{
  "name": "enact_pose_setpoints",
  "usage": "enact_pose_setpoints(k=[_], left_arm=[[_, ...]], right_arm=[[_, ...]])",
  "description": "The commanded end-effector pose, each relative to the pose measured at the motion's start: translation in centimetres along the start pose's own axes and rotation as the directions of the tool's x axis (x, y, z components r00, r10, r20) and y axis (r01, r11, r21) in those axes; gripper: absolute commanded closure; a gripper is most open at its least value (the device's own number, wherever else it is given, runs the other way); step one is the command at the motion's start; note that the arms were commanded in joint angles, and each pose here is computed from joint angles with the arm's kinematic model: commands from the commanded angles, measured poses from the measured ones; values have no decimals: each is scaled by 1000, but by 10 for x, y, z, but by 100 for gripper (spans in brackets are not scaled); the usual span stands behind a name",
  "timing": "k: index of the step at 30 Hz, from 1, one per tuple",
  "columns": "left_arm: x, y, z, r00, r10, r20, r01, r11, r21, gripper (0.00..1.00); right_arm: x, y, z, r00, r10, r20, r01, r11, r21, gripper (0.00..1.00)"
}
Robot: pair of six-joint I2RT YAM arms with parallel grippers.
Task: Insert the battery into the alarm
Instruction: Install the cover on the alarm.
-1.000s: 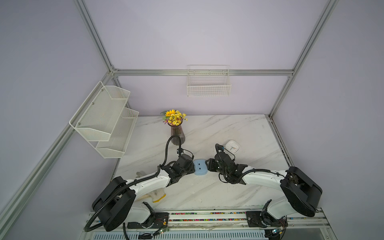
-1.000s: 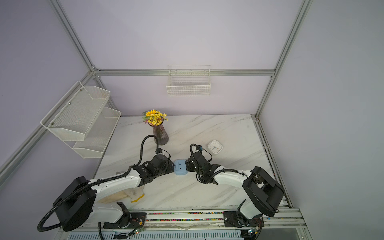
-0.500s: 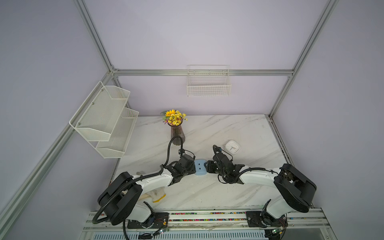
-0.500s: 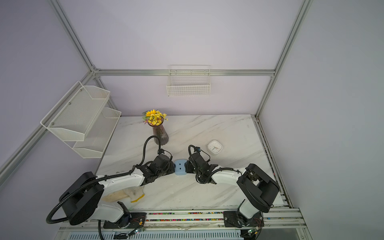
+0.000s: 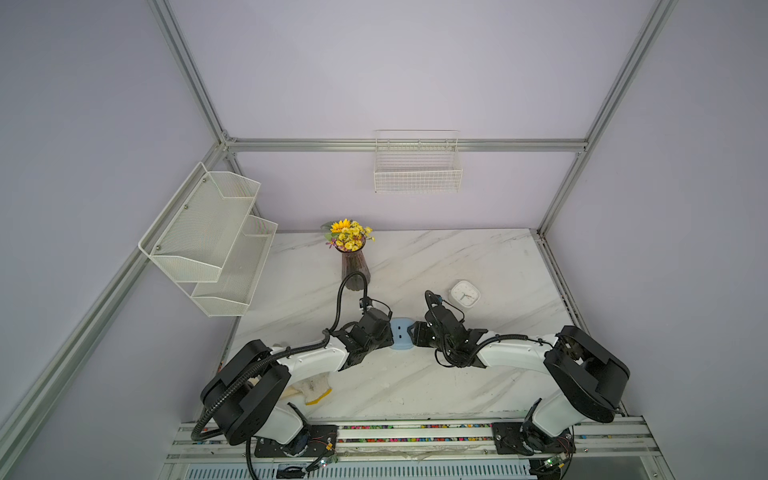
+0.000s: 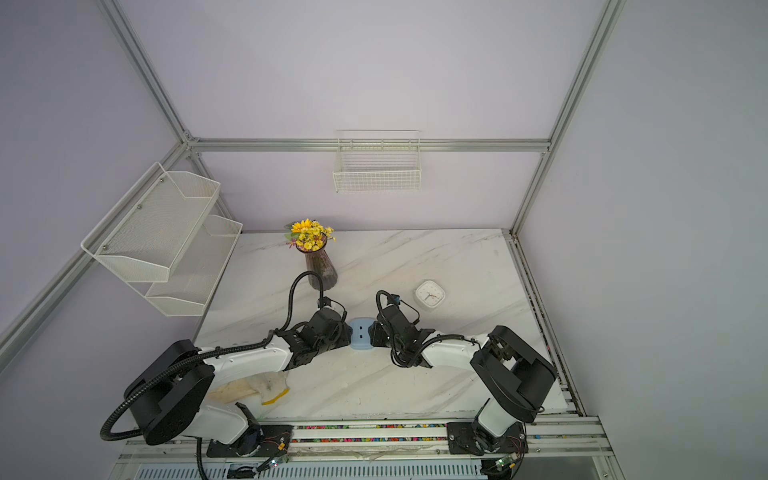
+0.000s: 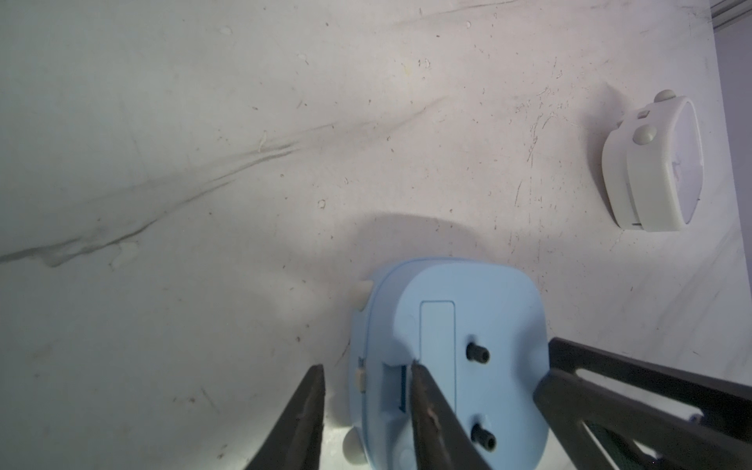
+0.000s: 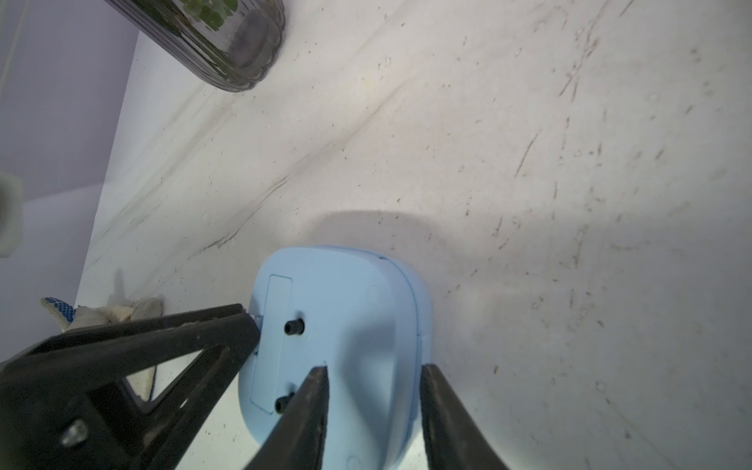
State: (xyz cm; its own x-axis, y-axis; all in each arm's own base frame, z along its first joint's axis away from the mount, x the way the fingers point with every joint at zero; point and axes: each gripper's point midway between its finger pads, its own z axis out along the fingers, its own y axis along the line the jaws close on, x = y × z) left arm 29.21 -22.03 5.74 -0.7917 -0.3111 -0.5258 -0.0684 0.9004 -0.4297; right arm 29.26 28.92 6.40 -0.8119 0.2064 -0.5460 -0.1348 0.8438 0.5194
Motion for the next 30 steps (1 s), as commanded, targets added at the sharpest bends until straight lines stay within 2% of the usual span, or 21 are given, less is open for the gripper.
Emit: enact_pose_setpoints(k=[1, 23, 27, 30], left_arm=[[7, 18, 2, 999, 25, -25, -27, 996, -90, 67], [22, 43, 7, 995, 47, -87, -64, 977, -204, 92], [23, 48, 8, 993, 62, -103, -85, 969, -231, 92], [23, 47, 8, 992, 69, -106, -92, 969, -229, 86]], right_arm=[[-1, -4, 1, 1000, 17, 14, -17, 1000, 3, 59], [19, -30, 11, 1000, 20, -21, -18, 996, 86, 62], [19, -33, 11, 1000, 23, -19, -21, 995, 96, 62], [19, -33, 12, 1000, 22, -19, -20, 995, 96, 62]])
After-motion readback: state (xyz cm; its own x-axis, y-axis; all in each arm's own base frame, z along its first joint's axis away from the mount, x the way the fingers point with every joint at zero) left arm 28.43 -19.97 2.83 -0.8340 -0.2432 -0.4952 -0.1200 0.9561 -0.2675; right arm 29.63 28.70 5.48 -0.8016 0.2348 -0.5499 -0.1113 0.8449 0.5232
